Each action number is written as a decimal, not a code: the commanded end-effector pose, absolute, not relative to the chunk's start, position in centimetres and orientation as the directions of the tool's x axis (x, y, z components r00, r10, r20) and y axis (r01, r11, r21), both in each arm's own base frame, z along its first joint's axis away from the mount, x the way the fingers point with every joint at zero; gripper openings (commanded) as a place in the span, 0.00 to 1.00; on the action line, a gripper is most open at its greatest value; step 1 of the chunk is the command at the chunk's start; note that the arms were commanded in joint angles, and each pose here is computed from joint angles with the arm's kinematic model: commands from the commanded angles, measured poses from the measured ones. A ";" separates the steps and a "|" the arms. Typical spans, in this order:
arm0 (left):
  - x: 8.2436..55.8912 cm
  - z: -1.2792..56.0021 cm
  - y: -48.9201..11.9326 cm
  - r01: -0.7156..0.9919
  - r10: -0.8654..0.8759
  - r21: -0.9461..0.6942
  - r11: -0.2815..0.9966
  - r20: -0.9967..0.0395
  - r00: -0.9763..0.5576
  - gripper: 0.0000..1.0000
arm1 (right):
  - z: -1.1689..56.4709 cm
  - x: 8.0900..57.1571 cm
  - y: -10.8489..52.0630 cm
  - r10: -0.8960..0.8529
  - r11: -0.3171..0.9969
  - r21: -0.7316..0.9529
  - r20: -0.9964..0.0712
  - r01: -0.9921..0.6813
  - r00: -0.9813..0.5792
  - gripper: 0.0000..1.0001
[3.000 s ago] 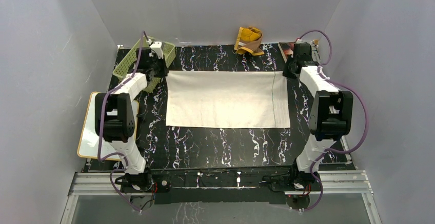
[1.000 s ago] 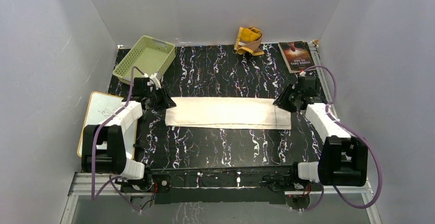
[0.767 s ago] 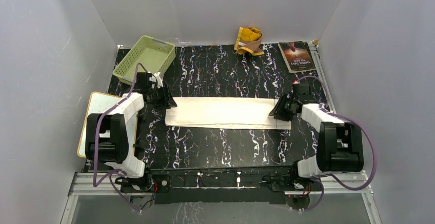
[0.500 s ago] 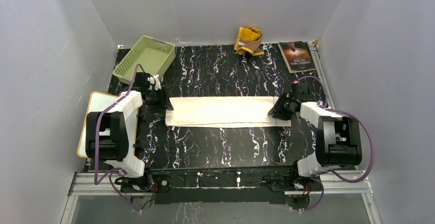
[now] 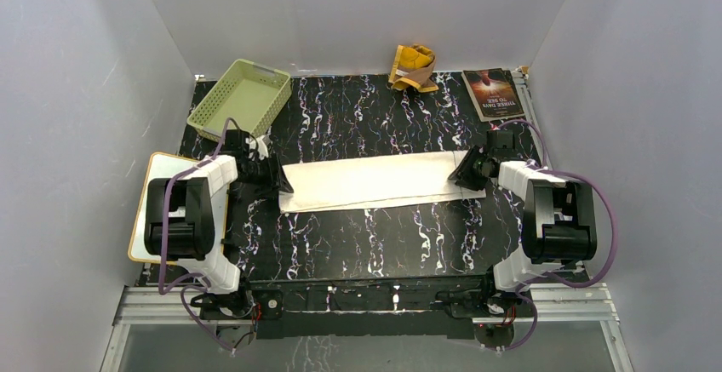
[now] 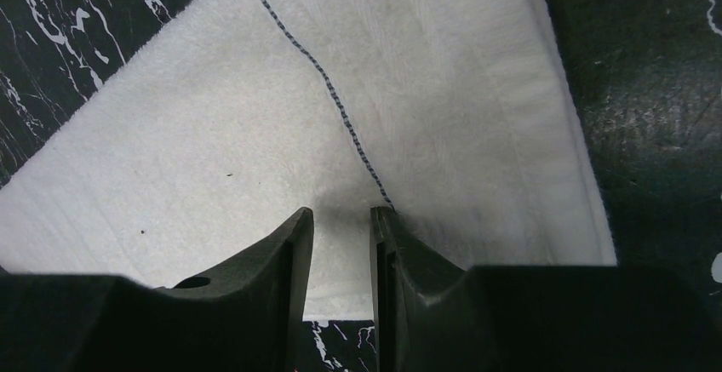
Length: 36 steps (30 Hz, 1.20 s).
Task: Roll the towels
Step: Fold the towel at the center of the board.
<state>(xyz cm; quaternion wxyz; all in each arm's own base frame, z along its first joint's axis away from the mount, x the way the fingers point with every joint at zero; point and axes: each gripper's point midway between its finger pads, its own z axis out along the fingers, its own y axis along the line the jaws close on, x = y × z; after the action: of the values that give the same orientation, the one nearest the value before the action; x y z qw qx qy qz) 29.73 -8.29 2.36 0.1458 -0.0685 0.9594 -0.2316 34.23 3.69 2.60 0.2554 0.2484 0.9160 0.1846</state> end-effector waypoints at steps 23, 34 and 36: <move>29.1 10.2 4.3 -0.301 -0.278 -0.043 0.953 -0.523 -0.805 0.00 | 8.4 34.2 6.2 0.452 0.874 0.429 -0.537 0.230 -0.713 0.71; 31.3 16.8 -0.4 -0.108 -0.092 -0.013 0.994 -0.637 -0.765 0.00 | 13.3 35.1 7.2 0.394 0.904 0.395 -0.618 0.165 -0.680 0.73; 31.7 17.0 -4.3 -0.020 -0.012 0.005 1.000 -0.630 -0.776 0.00 | 13.2 34.7 7.9 0.395 0.900 0.406 -0.602 0.160 -0.693 0.73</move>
<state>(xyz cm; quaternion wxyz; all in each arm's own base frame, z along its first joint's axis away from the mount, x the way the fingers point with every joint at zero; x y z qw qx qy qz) 31.90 1.76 16.12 0.3460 -0.0919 0.9335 0.0214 34.41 7.33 10.91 0.3372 0.1616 0.9134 0.1609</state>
